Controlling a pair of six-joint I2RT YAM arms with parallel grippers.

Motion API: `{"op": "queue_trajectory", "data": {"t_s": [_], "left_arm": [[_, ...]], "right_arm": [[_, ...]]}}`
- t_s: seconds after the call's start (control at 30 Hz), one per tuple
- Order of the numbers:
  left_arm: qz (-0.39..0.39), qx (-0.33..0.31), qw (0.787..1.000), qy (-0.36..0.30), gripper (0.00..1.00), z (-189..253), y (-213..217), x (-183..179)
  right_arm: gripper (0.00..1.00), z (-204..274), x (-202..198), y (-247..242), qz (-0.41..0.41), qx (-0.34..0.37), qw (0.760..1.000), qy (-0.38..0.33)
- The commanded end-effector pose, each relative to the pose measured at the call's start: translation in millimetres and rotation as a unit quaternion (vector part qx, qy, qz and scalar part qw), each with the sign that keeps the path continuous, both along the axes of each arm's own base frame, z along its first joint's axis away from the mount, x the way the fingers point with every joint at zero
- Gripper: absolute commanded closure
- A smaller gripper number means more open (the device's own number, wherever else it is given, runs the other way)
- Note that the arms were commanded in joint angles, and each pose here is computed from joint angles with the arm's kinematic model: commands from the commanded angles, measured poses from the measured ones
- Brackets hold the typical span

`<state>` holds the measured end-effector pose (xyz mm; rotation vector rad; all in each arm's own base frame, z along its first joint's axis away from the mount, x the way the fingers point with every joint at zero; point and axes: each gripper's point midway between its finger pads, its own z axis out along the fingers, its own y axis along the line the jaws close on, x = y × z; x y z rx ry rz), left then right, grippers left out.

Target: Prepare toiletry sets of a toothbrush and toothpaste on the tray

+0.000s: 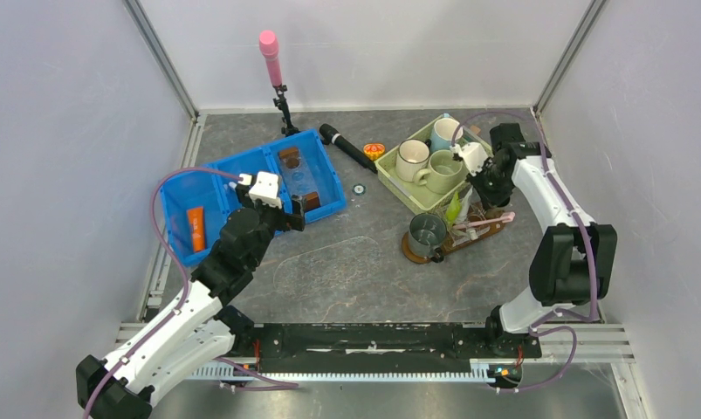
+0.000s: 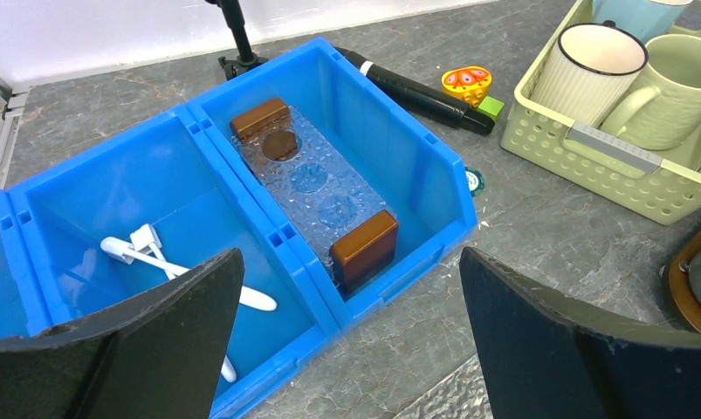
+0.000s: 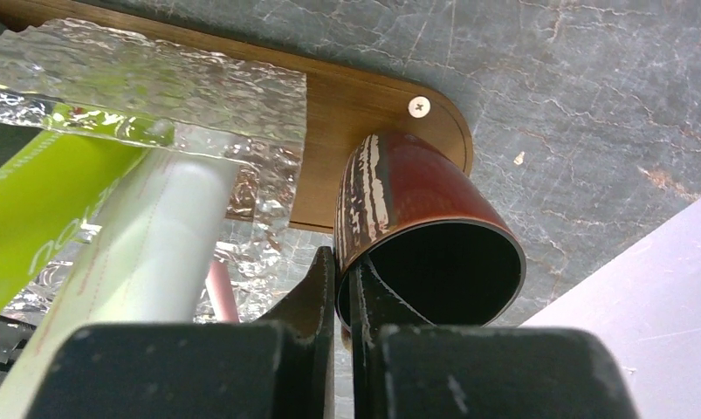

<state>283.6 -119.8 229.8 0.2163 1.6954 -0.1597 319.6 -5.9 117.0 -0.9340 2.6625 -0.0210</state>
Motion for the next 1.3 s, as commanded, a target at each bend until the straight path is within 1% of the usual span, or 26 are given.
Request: {"op": "queue_trajectory", "data": {"t_s": [0.0,0.2,0.5,0.67,0.77,0.83,1.27], "left_arm": [[-0.007,-0.009,1.0,-0.024,0.0,12.6,-3.3,0.1],[-0.006,-0.008,1.0,-0.025,0.0,13.3,-2.2,-0.2],[-0.006,-0.006,1.0,-0.024,0.0,12.0,-2.0,0.0],[-0.005,-0.005,1.0,-0.024,0.0,12.6,-1.7,0.0],[-0.005,-0.005,1.0,-0.024,0.0,12.3,-1.7,0.0],[-0.005,-0.005,1.0,-0.024,0.0,12.5,-1.6,0.0],[-0.005,-0.005,1.0,-0.026,0.0,13.8,-1.5,-0.3]], "right_arm": [[0.94,5.4,7.3,0.3,0.007,-0.013,1.0,-0.008],[0.91,-2.8,6.0,-1.1,0.004,-0.019,1.0,0.003],[0.79,-11.8,5.3,-6.1,-0.004,-0.032,0.999,0.013],[0.75,-12.6,6.2,-6.2,-0.006,-0.032,0.999,0.012],[0.72,-8.1,9.2,-5.3,-0.007,-0.029,1.0,0.005],[0.67,-2.0,12.0,-3.9,-0.008,-0.025,1.0,-0.005],[0.56,39.5,24.0,2.1,-0.011,-0.006,0.997,-0.071]]}}
